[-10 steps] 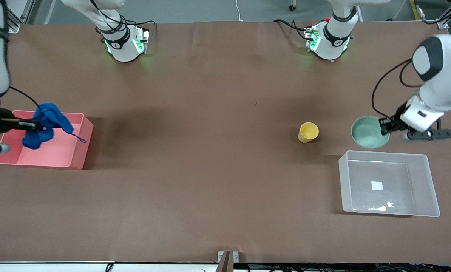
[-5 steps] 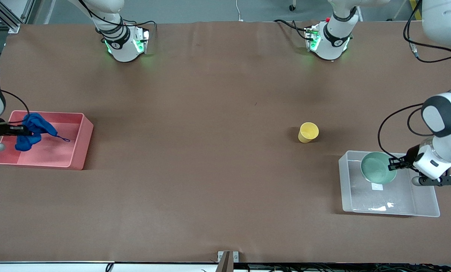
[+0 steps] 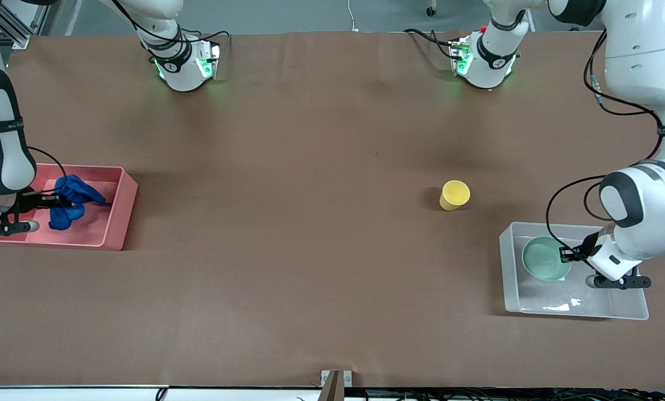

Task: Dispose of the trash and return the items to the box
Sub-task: 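Carry the cloth into the pink bin while the left gripper carries the bowl, then release the cloth in the pink bin while the left gripper releases the bowl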

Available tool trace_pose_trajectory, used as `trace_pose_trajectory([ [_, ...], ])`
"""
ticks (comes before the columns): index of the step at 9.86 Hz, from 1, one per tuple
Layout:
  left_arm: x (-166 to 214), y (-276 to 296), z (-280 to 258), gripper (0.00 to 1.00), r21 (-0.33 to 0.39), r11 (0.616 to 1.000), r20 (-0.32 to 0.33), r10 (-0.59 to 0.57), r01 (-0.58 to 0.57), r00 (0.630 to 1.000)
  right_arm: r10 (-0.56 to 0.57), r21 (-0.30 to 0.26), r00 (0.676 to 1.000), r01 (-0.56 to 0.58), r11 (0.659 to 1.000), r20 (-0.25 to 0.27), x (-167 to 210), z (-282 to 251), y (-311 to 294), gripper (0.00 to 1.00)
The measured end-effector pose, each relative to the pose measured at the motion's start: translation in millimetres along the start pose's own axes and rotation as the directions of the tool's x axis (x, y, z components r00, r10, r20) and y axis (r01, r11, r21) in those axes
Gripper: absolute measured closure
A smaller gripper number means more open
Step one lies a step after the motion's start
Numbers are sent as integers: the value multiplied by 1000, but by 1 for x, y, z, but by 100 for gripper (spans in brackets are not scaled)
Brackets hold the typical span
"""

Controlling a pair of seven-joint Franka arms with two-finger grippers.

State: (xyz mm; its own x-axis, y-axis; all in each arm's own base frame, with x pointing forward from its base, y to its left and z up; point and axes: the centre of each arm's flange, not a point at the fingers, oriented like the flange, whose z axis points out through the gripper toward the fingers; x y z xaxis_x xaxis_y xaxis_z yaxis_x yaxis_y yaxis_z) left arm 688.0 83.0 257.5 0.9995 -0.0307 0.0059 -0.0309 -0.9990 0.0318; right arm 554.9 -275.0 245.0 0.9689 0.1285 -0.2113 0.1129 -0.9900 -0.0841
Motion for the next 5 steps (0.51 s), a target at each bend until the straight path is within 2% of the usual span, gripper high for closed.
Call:
trace_pose_trajectory([
  [2, -1, -8, 19, 96, 8, 1000, 7, 6, -6, 1000, -5, -16, 1000, 4, 1000, -26, 6, -16, -1, 25],
  [3, -2, -12, 27, 96, 14, 1000, 5, 3, -3, 1000, 10, -23, 999, -11, 1000, -45, 10, -40, -7, 11],
  [4, -2, -14, 35, 96, 19, 1000, 1, 1, -1, 1000, 40, -28, 997, -41, 999, -64, 12, -79, -24, 0],
  [5, -2, -14, 38, 96, 22, 1000, -3, 1, -1, 1000, 72, -38, 992, -76, 996, -100, 12, -127, -53, 0],
])
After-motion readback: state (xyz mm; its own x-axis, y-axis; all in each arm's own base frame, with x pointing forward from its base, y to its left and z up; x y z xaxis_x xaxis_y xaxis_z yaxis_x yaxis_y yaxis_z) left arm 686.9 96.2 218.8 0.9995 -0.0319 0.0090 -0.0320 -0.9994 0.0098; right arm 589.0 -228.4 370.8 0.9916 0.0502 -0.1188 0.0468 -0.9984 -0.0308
